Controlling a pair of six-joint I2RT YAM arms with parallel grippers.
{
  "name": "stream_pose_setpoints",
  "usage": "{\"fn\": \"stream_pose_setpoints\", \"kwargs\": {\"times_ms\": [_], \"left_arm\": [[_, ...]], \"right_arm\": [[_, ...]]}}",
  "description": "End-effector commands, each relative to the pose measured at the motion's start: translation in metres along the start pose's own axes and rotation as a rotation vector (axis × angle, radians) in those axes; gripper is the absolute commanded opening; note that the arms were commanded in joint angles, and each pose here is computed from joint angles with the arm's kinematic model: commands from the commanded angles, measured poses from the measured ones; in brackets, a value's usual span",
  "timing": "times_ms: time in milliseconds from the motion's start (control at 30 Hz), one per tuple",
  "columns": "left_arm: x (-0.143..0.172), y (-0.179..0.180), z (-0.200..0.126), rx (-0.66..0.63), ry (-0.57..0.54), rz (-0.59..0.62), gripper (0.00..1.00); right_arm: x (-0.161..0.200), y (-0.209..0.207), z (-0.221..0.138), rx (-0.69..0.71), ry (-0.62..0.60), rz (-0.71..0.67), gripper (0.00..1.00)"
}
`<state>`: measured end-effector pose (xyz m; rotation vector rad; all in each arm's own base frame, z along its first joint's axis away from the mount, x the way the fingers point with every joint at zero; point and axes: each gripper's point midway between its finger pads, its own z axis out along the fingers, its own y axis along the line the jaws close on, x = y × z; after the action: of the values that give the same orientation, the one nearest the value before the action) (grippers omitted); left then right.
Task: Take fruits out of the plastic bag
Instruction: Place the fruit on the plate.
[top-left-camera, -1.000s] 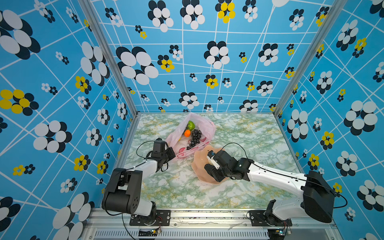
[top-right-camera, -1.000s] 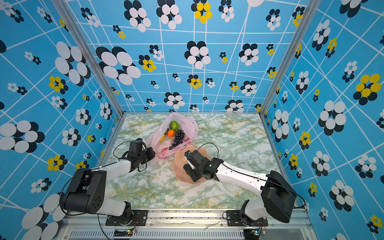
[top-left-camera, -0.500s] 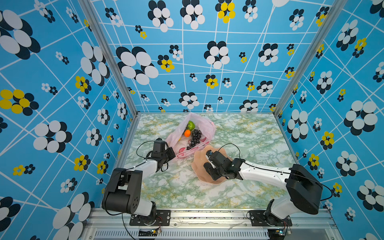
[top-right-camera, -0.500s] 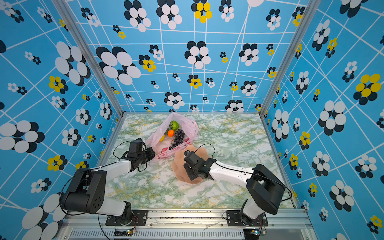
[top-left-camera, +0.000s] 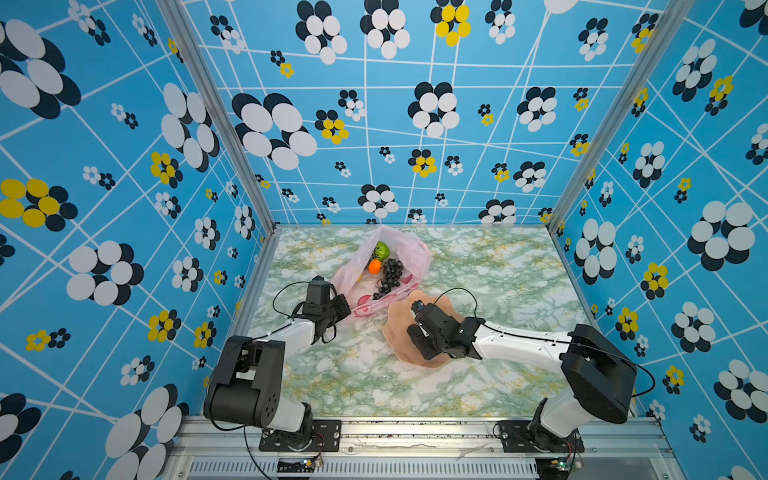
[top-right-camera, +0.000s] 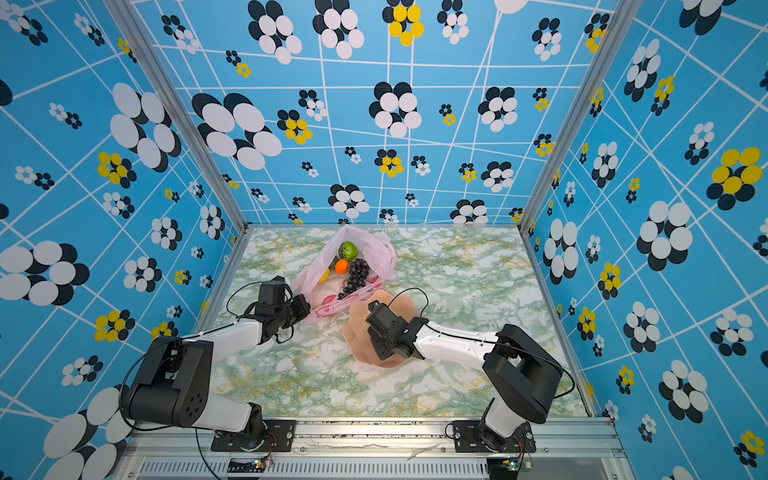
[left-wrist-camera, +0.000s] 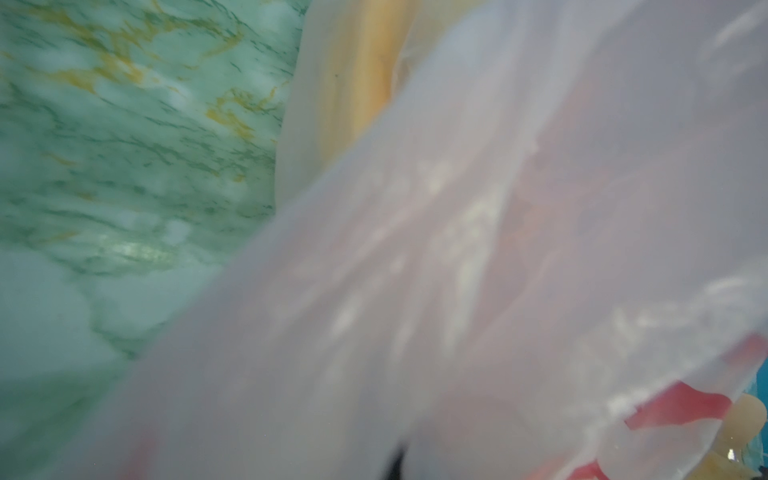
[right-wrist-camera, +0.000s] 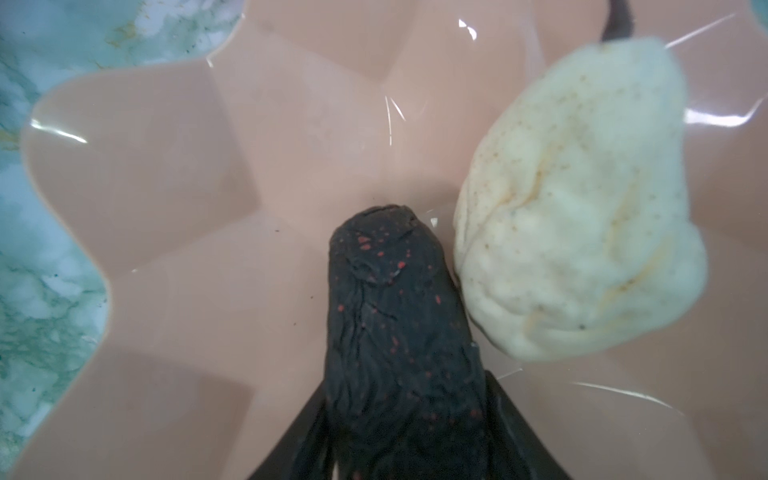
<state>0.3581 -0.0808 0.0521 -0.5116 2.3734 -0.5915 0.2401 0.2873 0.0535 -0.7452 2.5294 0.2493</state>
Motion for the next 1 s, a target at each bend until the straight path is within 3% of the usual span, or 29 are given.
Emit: {"fn": "stream_pose_setpoints", "kwargs": {"times_ms": [0,133,233,433,667,967], "left_arm": [[0.002,0.001,0.002,0.0,0.014,0.002,0.0],[0.002,0.0,0.003,0.004,0.016,0.004,0.0],[0.003,-0.001,0.004,0.012,0.022,0.004,0.0],[0.004,-0.006,0.003,0.022,0.03,0.012,0.0],[0.024,0.005,-0.018,-0.019,0.036,-0.029,0.0],[0.043,0.033,-0.07,-0.114,-0.028,-0.061,0.0]], "right_arm": [[-0.005,0.002,-0.006,0.003,-0.018,-0.004,0.59],[-0.01,0.001,-0.018,-0.002,-0.043,0.004,0.71],[-0.013,-0.001,-0.027,0.002,-0.058,0.006,0.74],[-0.024,0.0,-0.053,-0.018,-0.089,0.012,0.74],[-0.063,0.002,-0.097,-0.027,-0.208,-0.016,0.74],[-0.11,0.018,-0.1,-0.058,-0.296,-0.043,0.74]]}}
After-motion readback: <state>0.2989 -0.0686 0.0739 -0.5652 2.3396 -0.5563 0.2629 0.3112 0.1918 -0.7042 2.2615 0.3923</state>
